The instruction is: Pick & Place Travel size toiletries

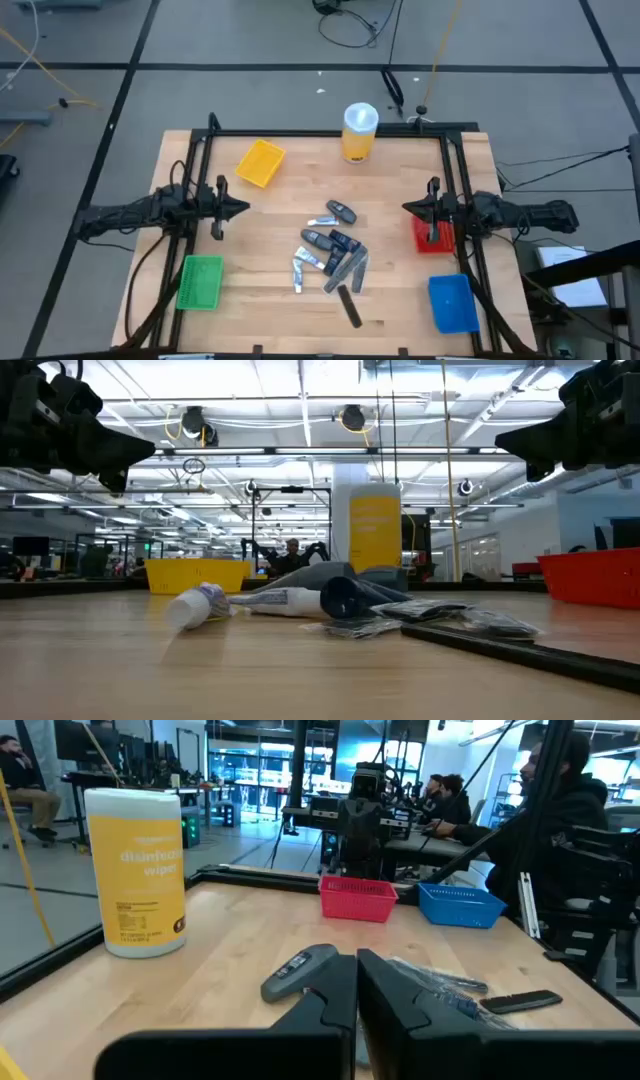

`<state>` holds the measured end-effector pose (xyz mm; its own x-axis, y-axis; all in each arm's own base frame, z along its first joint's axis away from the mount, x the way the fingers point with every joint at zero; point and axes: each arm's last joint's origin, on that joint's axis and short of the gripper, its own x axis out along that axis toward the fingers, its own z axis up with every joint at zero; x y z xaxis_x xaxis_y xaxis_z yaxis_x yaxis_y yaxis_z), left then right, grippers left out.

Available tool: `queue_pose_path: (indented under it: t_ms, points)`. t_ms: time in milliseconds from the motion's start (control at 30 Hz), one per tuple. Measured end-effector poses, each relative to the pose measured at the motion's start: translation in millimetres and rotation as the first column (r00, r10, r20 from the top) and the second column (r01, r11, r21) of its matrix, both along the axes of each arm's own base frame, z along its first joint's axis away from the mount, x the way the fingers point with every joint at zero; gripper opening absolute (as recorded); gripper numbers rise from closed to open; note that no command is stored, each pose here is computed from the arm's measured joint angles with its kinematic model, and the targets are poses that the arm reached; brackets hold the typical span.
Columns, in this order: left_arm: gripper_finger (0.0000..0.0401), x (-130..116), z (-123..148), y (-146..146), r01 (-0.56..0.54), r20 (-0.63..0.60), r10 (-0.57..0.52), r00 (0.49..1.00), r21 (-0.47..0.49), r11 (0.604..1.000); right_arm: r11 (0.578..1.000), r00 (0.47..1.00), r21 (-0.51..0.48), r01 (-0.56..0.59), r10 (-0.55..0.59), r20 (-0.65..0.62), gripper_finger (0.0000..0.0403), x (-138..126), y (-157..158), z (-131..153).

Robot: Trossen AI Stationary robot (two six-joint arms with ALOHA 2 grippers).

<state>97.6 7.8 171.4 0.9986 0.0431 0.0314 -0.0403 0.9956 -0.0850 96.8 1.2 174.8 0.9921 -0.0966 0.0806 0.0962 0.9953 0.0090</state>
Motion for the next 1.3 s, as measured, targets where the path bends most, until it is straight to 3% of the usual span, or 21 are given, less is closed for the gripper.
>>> queue_pose_path:
  t_ms: [633,933,1100,1300]
  points:
    - [0.0014,0.0,0.0,0.0,0.001,0.001,-0.001,1.0,-0.015,1.0,1.0,1.0,0.004,0.0,0.0,-0.003,0.0,0.0,0.0,-0.3]
    - [0.0002,5.4,9.5,0.5,0.002,0.083,-0.001,0.997,-0.011,1.0,0.999,1.0,0.043,-0.004,0.003,0.015,0.0,1.3,0.1,1.6]
    - [0.0001,16.5,12.1,2.4,-0.028,0.028,0.029,0.999,-0.015,0.999,0.999,1.0,0.043,-0.026,0.026,-0.008,0.0,6.9,2.8,0.7]
    - [0.0001,41.2,34.0,2.5,-0.059,-0.089,0.058,0.994,-0.014,0.998,0.999,0.999,0.008,-0.039,0.039,-0.038,0.0,17.0,5.9,-0.8]
